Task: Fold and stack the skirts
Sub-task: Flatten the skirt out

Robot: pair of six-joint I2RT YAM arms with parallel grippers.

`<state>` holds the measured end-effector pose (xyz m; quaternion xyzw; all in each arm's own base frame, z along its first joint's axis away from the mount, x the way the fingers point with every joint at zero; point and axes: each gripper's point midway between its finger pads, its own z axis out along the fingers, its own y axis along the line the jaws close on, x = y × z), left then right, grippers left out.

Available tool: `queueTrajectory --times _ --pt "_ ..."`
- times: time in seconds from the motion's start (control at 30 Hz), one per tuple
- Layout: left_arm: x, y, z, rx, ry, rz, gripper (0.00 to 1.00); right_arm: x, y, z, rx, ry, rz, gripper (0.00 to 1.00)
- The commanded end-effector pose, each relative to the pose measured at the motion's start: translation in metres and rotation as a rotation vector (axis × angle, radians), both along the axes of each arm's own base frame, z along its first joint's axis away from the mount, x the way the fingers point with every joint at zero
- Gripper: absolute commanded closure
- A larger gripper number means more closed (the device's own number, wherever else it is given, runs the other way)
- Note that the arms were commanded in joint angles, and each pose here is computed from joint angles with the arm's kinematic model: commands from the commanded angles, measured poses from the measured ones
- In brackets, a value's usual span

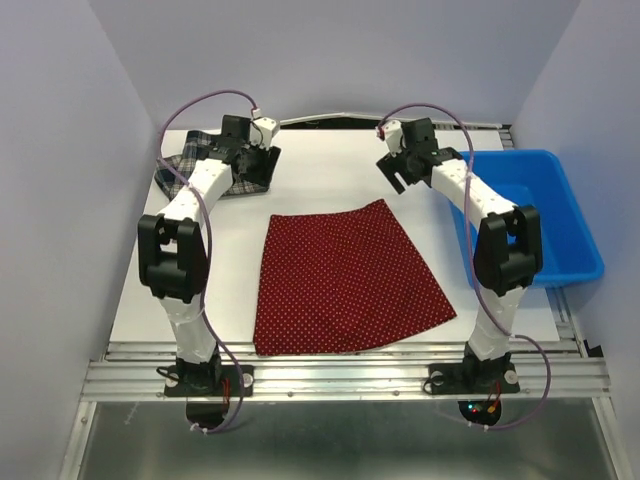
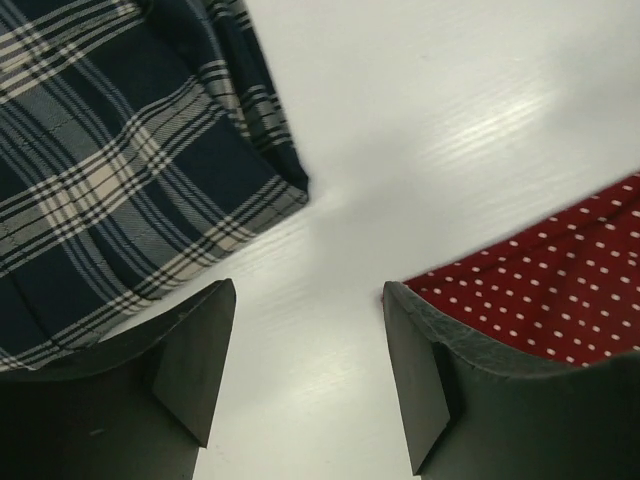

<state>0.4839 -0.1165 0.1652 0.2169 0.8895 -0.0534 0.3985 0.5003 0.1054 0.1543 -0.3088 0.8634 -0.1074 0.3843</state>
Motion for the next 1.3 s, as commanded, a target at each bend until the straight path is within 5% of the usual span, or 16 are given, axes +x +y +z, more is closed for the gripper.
queueTrajectory --times 0.0,0.27,0.4,0.57,0.73,0.93,1.1,1.27 --pt "0.02 0.032 0.101 -0.039 -0.21 0.09 0.28 0.03 0.011 0.109 0.105 -0.214 -0.022 0.13" --pt "-0.058 0.018 0.061 -0.056 -0.123 -0.089 0.35 -0.045 0.037 0.051 0.178 0.098 0.199 0.26" --pt "-0.11 -0.005 0.001 -0.08 0.065 -0.232 0.5 -0.094 0.035 -0.009 0.17 0.325 0.263 0.35" --pt "-0.16 -0.036 -0.059 0.012 0.237 -0.388 0.57 -0.121 0.026 -0.057 0.124 0.459 0.285 0.37" --pt "-0.174 -0.042 -0.117 0.052 0.425 -0.379 0.62 -0.141 0.01 -0.104 0.048 0.556 0.287 0.41" --pt "-0.145 -0.043 -0.163 0.111 0.533 -0.332 0.66 -0.185 -0.005 -0.141 -0.018 0.688 0.32 0.44" --pt "-0.055 -0.067 -0.157 0.132 0.462 -0.307 0.67 -0.254 0.007 -0.148 -0.031 0.881 0.413 0.5" --pt "0.031 -0.11 -0.155 0.108 0.371 -0.332 0.66 -0.302 0.055 -0.124 0.008 0.927 0.578 0.47"
